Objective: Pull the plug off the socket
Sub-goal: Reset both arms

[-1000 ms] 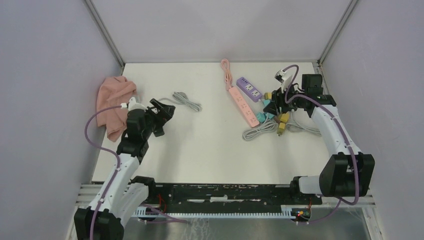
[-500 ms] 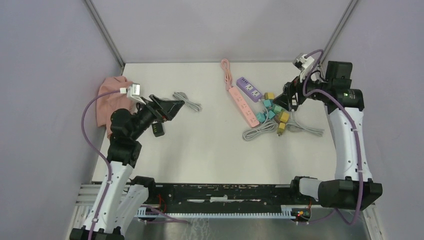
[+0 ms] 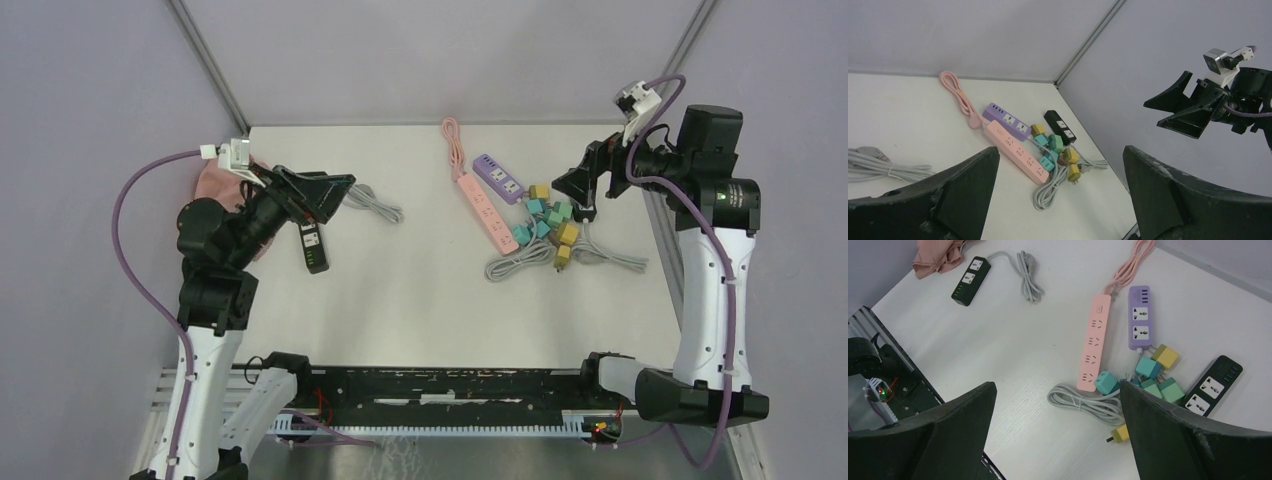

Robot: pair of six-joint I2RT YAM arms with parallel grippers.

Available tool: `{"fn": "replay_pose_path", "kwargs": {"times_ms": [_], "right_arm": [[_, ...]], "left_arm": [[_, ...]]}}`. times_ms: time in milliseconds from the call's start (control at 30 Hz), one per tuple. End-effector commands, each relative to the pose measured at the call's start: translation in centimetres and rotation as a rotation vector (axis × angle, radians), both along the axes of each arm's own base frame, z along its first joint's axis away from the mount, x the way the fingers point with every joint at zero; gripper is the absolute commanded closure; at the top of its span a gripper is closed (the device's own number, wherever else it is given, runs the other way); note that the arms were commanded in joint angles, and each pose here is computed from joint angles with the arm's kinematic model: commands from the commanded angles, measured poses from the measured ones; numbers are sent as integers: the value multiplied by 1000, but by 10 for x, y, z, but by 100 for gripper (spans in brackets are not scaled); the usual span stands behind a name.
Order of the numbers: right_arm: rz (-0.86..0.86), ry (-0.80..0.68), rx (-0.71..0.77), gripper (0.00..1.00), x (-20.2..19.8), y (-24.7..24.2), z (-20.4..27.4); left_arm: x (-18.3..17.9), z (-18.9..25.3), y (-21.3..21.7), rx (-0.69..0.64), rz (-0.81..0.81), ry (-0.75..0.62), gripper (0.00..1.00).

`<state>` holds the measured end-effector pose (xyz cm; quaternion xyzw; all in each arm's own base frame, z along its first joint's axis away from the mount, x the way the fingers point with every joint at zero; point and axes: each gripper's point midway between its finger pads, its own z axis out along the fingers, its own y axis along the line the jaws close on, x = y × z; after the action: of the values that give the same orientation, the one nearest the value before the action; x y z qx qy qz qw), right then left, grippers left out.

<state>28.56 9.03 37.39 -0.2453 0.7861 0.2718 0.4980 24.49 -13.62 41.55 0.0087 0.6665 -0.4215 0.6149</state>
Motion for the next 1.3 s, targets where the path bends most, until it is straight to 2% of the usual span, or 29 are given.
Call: {"fn": "replay_pose_path", "kwargs": {"times_ms": [0, 333, 733, 1267], "right_arm": [[-16, -87, 34, 1, -10, 3, 44], [-185, -68, 248, 1, -15, 4, 100], [-259, -113, 212, 1, -19, -6, 115], [-256, -132, 181, 1, -25, -8, 120]], "left_arm": [[-5, 30, 9, 53, 45, -70, 1], [-14, 60, 6, 78, 20, -117, 1], [-11, 65, 3, 118, -3, -120, 1], [-1, 62, 2, 154, -9, -126, 1]]}}
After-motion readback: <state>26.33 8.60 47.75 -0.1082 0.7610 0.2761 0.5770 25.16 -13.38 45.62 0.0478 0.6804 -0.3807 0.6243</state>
